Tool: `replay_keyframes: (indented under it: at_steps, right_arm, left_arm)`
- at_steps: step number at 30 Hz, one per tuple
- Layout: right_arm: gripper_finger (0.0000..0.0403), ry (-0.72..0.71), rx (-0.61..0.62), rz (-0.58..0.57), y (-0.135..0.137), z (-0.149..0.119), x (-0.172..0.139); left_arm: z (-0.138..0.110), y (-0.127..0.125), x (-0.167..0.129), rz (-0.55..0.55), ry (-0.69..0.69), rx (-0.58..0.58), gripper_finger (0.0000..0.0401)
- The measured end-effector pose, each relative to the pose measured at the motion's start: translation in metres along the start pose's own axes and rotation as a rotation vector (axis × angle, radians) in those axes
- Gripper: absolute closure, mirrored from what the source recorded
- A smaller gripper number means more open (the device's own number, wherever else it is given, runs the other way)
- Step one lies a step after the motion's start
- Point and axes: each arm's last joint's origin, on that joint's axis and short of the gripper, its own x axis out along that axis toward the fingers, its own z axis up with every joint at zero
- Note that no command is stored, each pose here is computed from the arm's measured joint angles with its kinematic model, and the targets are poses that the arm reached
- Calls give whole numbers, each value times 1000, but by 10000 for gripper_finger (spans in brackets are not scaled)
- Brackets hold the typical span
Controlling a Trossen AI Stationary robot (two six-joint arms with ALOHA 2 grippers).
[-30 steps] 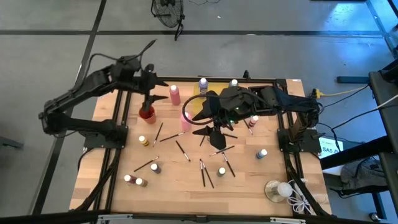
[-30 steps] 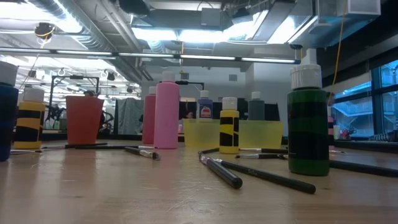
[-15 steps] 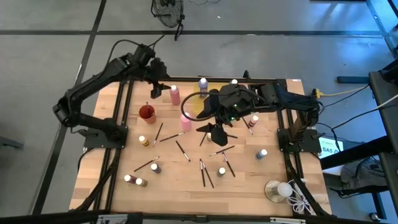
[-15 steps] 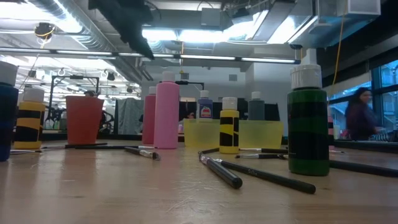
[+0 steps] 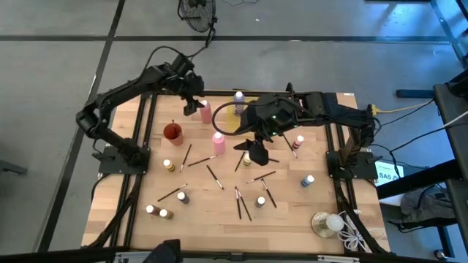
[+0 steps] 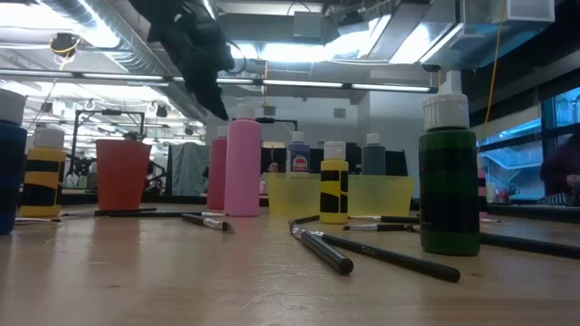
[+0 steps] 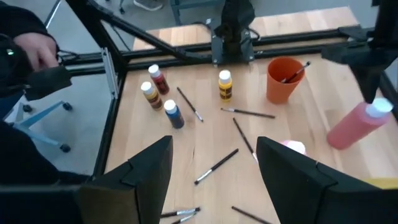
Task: Pick & Place Paint Supplies
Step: Put the large dark pink paint bottle into the yellow bin
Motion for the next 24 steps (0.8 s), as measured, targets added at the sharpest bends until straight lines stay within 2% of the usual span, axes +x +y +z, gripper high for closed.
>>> replay_keyframes:
  at_steps: [14, 19, 24]
  right_arm:
    - [167, 37, -12, 3, -2, -3, 0]
    - [175, 39, -12, 11, -2, -3, 0]
    - [186, 42, -19, 29, -2, -3, 0]
  left_arm:
    - [1, 2, 4, 20, 7, 44, 164]
    - [2, 1, 6, 102, 51, 60, 164]
    - [4, 0, 7, 92, 49, 69, 164]
